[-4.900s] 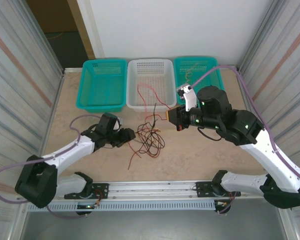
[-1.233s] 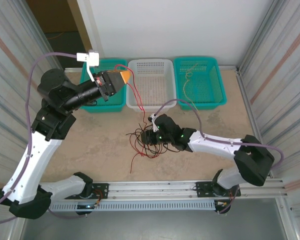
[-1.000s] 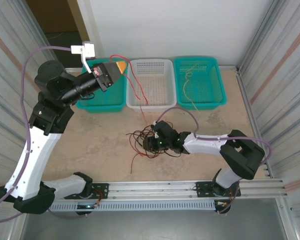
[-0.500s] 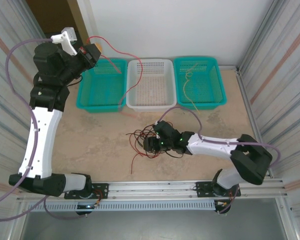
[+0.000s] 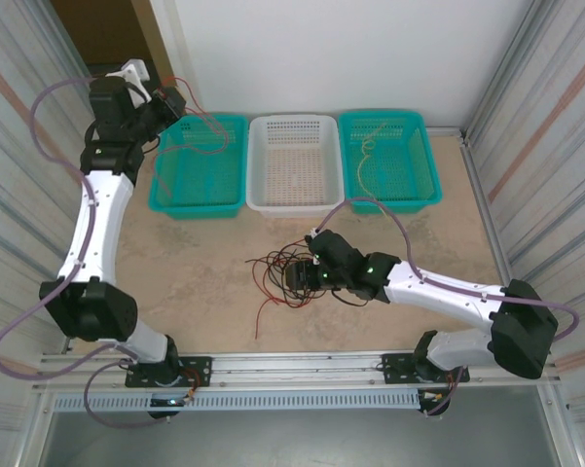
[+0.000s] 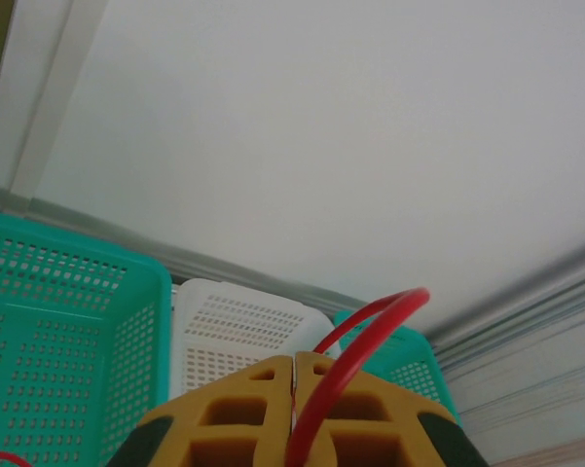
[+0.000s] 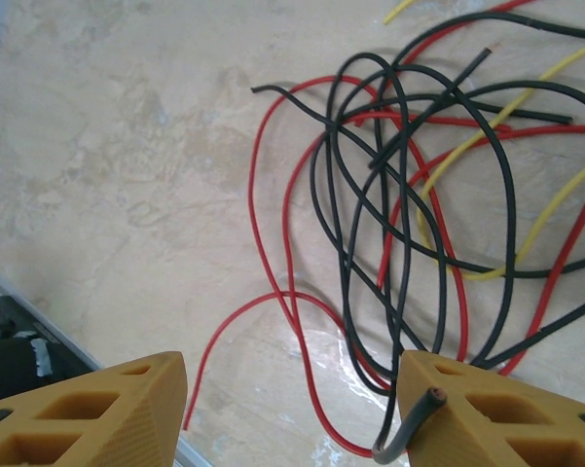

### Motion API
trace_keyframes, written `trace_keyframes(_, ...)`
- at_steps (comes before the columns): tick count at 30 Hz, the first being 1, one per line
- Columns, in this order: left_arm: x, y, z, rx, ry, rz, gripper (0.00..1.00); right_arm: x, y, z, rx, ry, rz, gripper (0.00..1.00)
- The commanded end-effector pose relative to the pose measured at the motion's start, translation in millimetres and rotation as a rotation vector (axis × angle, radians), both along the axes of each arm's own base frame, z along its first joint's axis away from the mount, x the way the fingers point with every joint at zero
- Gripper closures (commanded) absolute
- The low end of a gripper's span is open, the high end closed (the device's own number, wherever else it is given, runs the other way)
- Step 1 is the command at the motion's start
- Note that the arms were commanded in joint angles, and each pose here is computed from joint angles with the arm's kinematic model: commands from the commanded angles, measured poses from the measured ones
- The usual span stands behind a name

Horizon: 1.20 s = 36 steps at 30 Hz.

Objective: Untangle the cables

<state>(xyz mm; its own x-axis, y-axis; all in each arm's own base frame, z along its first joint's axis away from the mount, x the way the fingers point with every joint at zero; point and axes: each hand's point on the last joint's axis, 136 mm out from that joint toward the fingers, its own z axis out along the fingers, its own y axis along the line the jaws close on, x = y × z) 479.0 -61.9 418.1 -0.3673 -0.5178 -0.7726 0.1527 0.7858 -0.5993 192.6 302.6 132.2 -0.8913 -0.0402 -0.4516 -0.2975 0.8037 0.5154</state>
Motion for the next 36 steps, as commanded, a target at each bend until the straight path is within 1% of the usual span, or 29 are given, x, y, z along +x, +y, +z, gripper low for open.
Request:
trace_keyframes(1,19,16,-1,0.055,-0.04,0.05,1.0,0,-3,12,-0.015,-0.022,-0.003,0.42)
trace_keyframes(9,69,39,-90,0.097,0.108,0.132,1.0,3,-8,22,-0.05,-0.033,-0.007,0.42)
trace_keyframes(13,84,42,-120,0.077,0.144,0.151,1.0,4,-14,23,-0.059,-0.029,-0.021,0.41)
trace_keyframes(16,90,43,-127,0.064,0.154,0.161,1.0,7,-18,22,-0.062,-0.022,-0.031,0.41)
trace_keyframes(18,91,47,-120,0.07,0.136,0.181,1.0,10,-19,22,-0.062,-0.019,-0.038,0.41)
trace_keyframes(21,93,59,-109,0.11,0.119,0.242,1.0,14,-19,23,-0.059,-0.02,-0.044,0.41)
trace_keyframes(23,97,64,-108,0.14,0.132,0.258,1.0,17,-19,23,-0.062,-0.019,-0.048,0.41)
trace_keyframes(24,99,65,-112,0.152,0.149,0.26,0.94,18,-20,24,-0.065,-0.018,-0.053,0.41)
trace_keyframes(25,100,64,-118,0.155,0.17,0.256,0.71,20,-21,24,-0.073,-0.017,-0.058,0.41)
trace_keyframes(26,100,62,-125,0.149,0.188,0.244,0.52,21,-23,25,-0.082,-0.016,-0.067,0.4)
trace_keyframes(27,100,57,-132,0.134,0.203,0.215,0.38,23,-24,25,-0.095,-0.015,-0.074,0.38)
trace_keyframes(28,98,51,-141,0.122,0.218,0.184,0.3,25,-25,25,-0.104,-0.015,-0.08,0.36)
trace_keyframes(30,92,39,-151,0.096,0.233,0.139,0.24,29,-28,25,-0.128,-0.011,-0.098,0.33)
trace_keyframes(32,82,30,-158,0.081,0.245,0.105,0.21,34,-37,19,-0.174,0.014,-0.141,0.32)
trace_keyframes(34,69,19,-158,0.088,0.251,0.072,0.2,37,-43,11,-0.209,0.042,-0.168,0.32)
trace_keyframes(36,49,12,-155,0.097,0.252,0.055,0.2,36,-44,0,-0.239,0.073,-0.167,0.36)
